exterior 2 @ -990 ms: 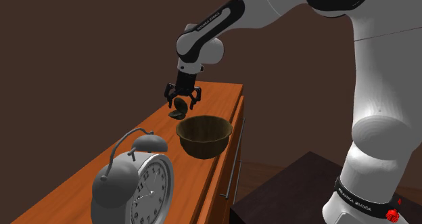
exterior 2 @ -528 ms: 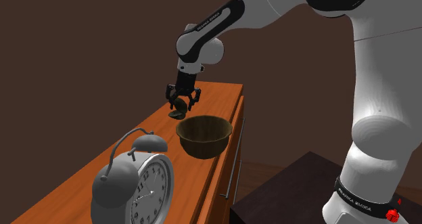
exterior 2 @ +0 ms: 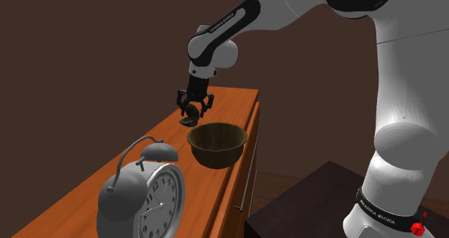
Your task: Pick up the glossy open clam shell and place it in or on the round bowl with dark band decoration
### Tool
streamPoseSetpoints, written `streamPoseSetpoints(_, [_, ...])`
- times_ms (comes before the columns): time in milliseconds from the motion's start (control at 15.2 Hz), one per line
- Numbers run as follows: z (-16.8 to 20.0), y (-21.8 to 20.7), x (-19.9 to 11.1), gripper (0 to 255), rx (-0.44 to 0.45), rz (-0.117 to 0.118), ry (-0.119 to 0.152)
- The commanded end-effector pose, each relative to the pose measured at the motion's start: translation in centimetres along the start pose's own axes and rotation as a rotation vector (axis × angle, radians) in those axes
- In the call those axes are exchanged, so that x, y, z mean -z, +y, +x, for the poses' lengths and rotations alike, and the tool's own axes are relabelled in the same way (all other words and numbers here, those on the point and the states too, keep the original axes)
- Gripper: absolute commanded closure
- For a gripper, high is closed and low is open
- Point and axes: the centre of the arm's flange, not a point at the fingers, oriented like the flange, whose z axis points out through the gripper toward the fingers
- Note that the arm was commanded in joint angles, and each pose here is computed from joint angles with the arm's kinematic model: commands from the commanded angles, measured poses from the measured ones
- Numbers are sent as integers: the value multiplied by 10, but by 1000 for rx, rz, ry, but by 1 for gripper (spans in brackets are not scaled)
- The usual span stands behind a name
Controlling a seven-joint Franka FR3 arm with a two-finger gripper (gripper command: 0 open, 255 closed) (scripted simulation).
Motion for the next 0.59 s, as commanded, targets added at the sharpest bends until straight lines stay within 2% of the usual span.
streamPoseSetpoints(0, [0,-2,4,255,1,0,-1])
streamPoseSetpoints(528, [1,-12,45,255,1,0,-1])
